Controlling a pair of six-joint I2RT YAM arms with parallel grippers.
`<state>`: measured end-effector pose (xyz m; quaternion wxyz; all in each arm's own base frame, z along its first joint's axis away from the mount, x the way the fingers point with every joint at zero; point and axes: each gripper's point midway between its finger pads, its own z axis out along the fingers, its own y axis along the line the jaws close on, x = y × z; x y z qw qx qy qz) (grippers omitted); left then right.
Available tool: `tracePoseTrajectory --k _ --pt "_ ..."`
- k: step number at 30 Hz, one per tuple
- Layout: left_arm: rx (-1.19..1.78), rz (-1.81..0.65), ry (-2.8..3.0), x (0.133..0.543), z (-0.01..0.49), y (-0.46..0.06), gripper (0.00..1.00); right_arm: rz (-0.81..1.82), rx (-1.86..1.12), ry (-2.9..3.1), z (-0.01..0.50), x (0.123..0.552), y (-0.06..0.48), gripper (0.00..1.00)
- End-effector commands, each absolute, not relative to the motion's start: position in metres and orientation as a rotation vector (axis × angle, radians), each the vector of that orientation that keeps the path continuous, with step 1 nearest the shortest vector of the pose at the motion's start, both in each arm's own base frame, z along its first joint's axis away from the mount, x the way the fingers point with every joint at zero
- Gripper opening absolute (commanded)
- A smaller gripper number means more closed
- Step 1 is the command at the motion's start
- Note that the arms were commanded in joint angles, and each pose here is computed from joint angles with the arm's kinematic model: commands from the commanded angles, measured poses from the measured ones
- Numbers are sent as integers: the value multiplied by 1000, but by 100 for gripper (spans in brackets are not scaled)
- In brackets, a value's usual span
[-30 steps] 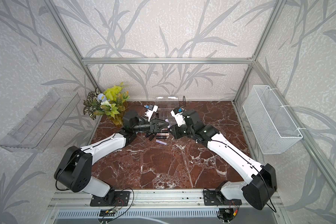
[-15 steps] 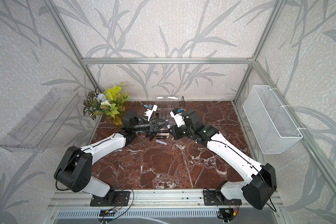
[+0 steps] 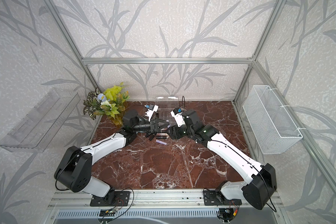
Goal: Arrange the lipsticks in the organizer
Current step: Pick up the lipstick at the center of the board, then place the lipstick in the storage box.
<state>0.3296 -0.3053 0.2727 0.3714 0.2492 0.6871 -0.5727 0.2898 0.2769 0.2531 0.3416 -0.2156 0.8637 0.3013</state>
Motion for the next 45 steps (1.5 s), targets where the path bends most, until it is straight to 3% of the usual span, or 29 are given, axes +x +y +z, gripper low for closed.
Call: tracePoseTrajectory --k 1,8,15,29,45 --pt "601 -1218 1818 362 259 -298 11 760 -526 2230 253 293 274 82" --pt "459 -611 1866 443 244 -257 14 758 -479 2218 251 300 274 89" --pt "393 -355 1773 483 240 -236 14 768 -472 2224 248 302 277 89" --pt "350 -206 1765 548 199 -243 14 726 -447 2232 242 303 261 89" --pt "318 -262 1800 563 167 -245 19 755 -444 2241 237 307 266 89"
